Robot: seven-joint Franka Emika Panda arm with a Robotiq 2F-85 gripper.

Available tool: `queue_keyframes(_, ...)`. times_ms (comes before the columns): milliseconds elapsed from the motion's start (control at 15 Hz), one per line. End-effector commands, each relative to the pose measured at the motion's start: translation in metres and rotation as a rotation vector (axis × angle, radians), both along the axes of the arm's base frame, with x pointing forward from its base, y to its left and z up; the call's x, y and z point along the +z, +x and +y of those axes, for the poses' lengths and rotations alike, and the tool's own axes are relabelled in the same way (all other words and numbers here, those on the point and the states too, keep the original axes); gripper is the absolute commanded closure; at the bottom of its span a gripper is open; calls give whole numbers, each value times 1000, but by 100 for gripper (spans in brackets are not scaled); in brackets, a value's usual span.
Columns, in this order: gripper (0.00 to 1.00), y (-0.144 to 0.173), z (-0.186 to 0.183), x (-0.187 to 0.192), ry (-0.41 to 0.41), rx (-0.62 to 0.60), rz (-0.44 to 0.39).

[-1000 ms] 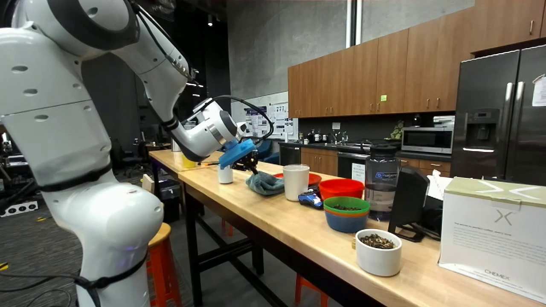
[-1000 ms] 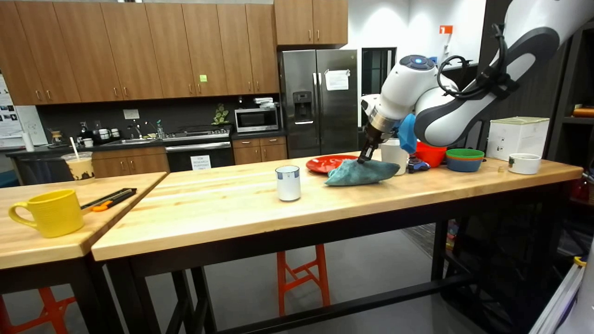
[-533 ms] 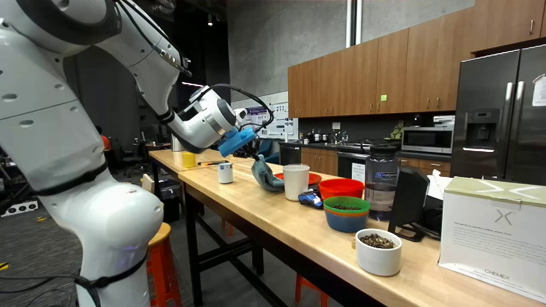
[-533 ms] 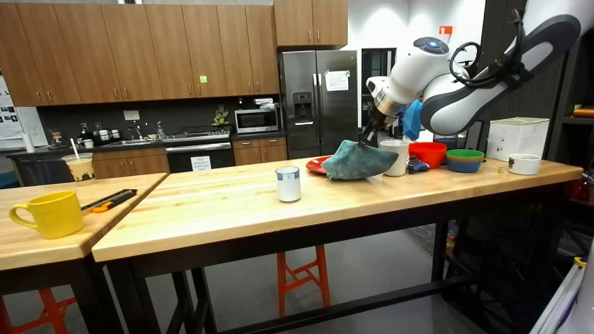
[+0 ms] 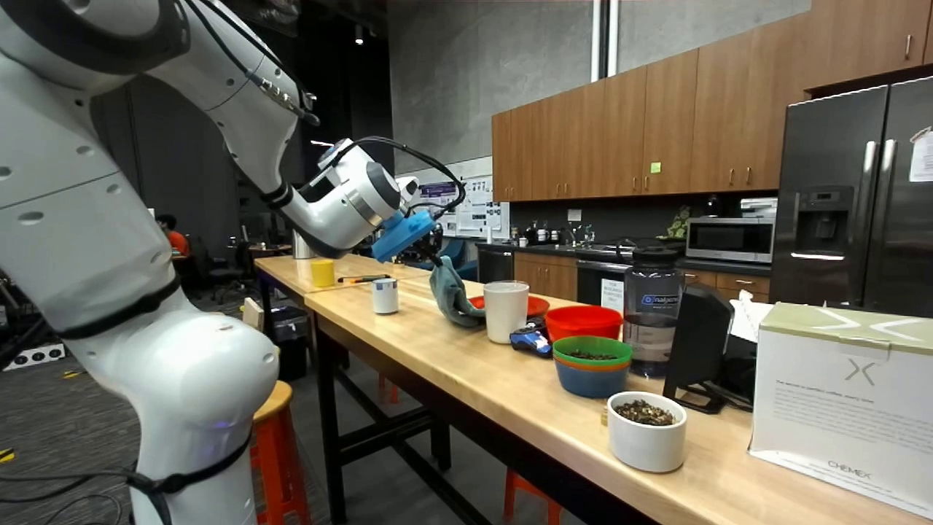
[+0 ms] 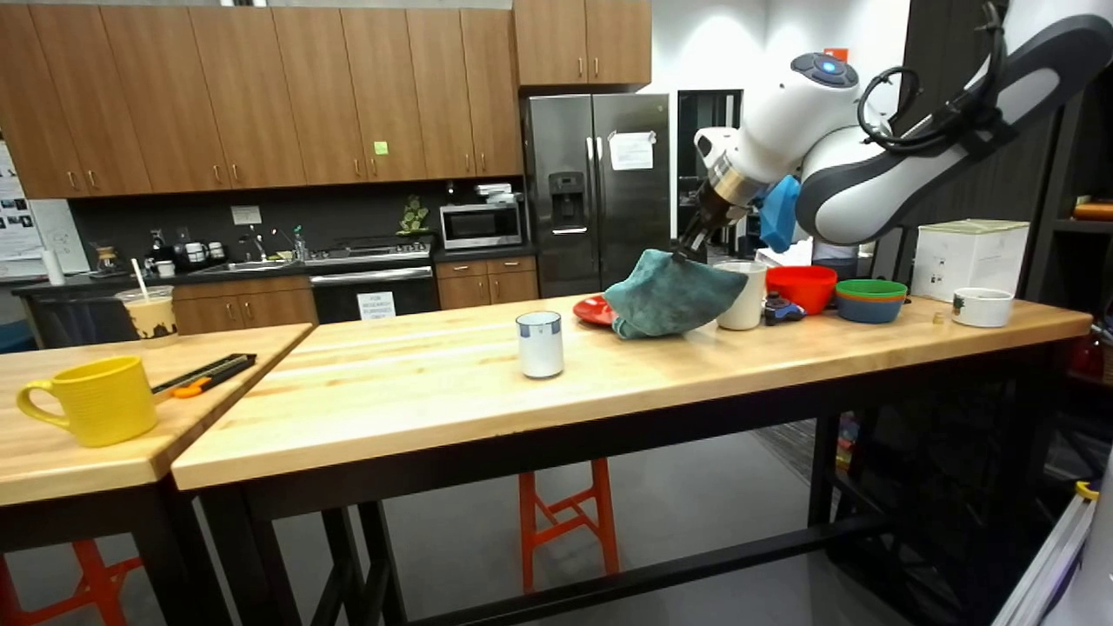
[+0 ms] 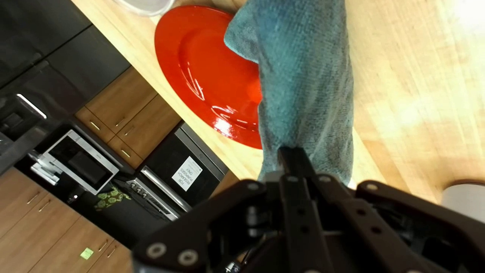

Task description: Unfold the blue towel

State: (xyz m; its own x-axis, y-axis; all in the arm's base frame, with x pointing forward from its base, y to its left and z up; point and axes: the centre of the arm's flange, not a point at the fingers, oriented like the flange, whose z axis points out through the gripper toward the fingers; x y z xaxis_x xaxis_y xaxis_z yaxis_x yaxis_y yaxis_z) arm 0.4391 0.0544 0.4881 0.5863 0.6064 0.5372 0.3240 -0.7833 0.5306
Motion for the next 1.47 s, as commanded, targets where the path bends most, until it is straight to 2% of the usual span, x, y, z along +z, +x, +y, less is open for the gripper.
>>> queue_keyframes(0, 100, -8, 9, -6, -3, 30, 2)
queue_keyframes(200, 100, -5, 26, -10, 13, 61, 47)
queue_keyframes(467, 100, 5, 38, 1, 28, 61, 33)
queue_keyframes(800, 100, 12, 44, 42, 28, 56, -47)
queue_keyframes(1200, 100, 12, 39, 115, 80, -9, -218)
queue_keyframes(1400, 100, 4, 29, 111, 67, -40, -223)
